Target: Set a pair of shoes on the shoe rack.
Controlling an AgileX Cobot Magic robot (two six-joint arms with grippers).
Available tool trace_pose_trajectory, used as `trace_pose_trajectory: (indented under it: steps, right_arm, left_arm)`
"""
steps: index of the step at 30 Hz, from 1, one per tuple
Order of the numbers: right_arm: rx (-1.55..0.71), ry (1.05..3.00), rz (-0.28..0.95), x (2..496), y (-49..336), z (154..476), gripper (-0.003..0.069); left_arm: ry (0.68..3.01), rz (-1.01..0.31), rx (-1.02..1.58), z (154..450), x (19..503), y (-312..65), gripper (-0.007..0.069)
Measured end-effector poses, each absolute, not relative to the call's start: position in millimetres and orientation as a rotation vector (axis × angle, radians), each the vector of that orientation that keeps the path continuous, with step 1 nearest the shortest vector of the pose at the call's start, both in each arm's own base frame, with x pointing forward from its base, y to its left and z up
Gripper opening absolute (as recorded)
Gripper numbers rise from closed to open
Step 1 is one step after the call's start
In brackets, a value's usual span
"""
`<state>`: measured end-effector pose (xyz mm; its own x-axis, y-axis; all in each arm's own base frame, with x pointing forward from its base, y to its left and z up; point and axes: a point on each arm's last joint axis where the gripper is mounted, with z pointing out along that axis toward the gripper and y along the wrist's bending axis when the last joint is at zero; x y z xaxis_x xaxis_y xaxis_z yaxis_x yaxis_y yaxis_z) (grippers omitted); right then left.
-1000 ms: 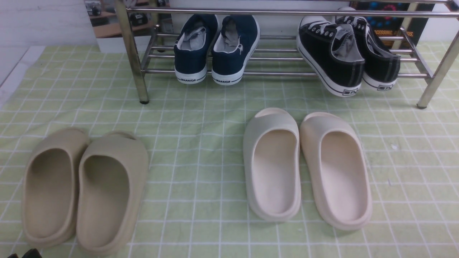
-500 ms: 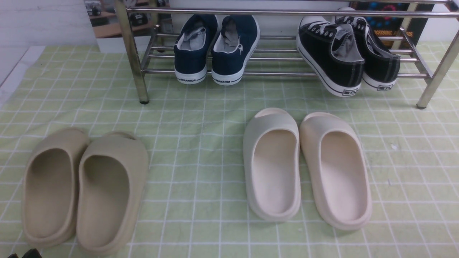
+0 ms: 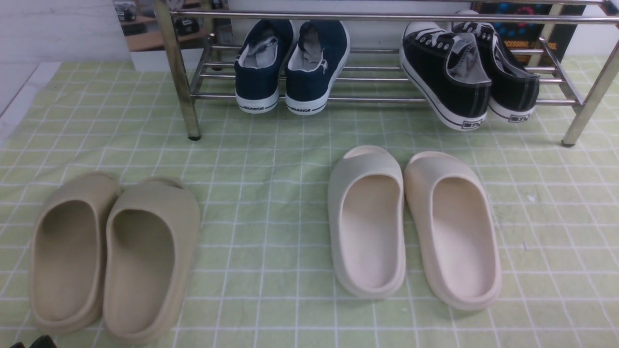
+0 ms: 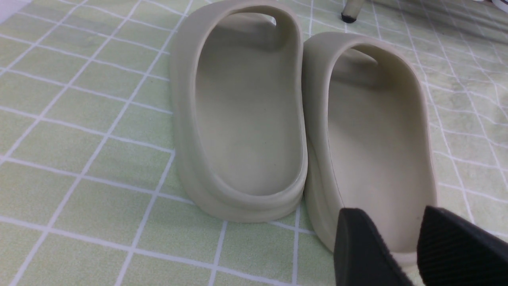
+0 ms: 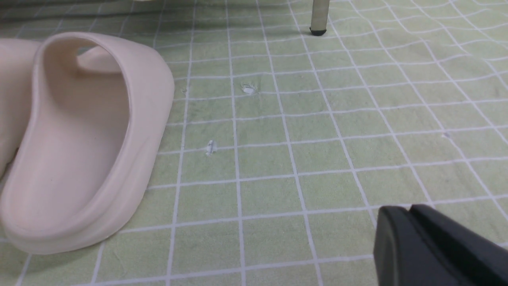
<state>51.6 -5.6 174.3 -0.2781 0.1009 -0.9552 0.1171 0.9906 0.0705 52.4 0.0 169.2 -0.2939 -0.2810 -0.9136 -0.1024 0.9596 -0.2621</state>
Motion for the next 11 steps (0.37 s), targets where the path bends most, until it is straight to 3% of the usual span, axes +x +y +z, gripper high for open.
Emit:
trace_pose_trajectory:
  steps: [11]
  right_arm:
    - [0.158, 1.855, -0.016, 51.6, -5.6, 174.3, 0.0086]
  left_arm:
    - [1.870, -0.179, -0.280, 169.2, 52.4, 0.0, 0.0237]
